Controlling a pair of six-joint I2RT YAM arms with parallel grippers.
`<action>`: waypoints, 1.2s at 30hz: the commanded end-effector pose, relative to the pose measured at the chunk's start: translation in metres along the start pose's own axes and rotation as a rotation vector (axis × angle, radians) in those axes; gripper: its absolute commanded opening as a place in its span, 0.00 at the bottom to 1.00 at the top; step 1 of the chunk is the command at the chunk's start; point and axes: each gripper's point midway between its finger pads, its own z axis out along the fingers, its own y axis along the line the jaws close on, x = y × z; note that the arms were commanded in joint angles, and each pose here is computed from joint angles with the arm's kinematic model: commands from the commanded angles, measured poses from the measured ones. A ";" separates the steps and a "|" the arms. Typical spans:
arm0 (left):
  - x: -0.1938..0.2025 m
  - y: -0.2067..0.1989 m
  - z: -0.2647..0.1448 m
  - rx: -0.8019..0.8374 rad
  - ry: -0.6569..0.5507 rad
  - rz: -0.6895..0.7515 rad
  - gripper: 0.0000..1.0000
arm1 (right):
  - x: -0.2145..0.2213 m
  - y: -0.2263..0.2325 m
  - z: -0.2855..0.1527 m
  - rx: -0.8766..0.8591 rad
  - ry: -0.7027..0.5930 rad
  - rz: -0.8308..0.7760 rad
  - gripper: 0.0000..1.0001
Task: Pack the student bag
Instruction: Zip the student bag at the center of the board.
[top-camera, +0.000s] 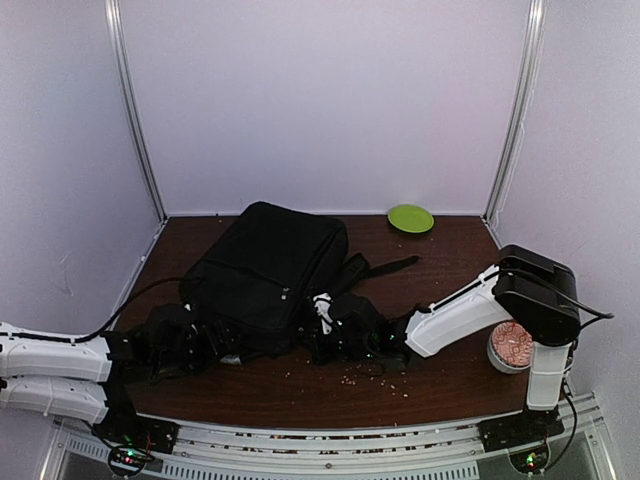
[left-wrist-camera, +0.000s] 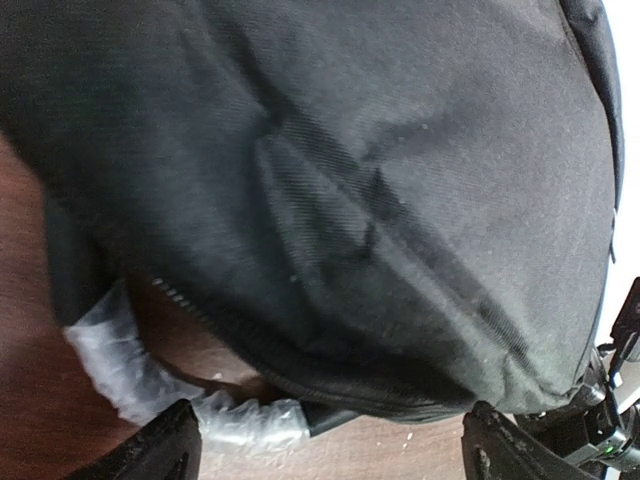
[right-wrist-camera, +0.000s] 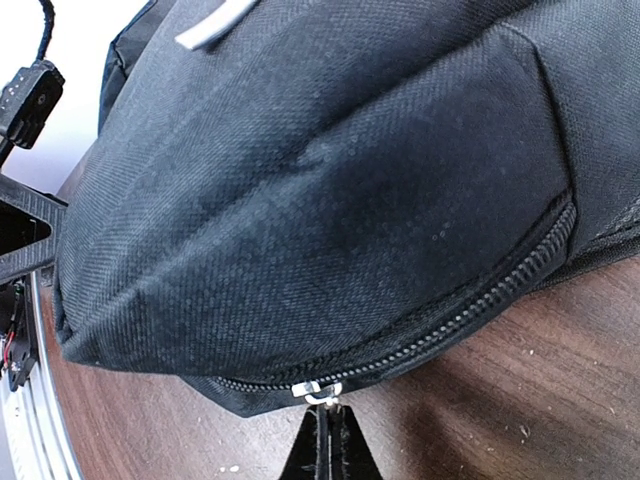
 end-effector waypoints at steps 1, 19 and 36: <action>-0.002 -0.019 0.007 0.079 0.005 -0.034 0.93 | -0.014 0.001 -0.007 0.036 -0.027 0.009 0.00; -0.012 -0.014 0.031 0.021 0.027 -0.074 0.05 | -0.015 -0.020 -0.022 0.155 -0.036 0.010 0.00; -0.016 -0.007 0.023 -0.020 0.006 -0.064 0.00 | -0.008 -0.047 -0.033 0.203 -0.034 0.046 0.00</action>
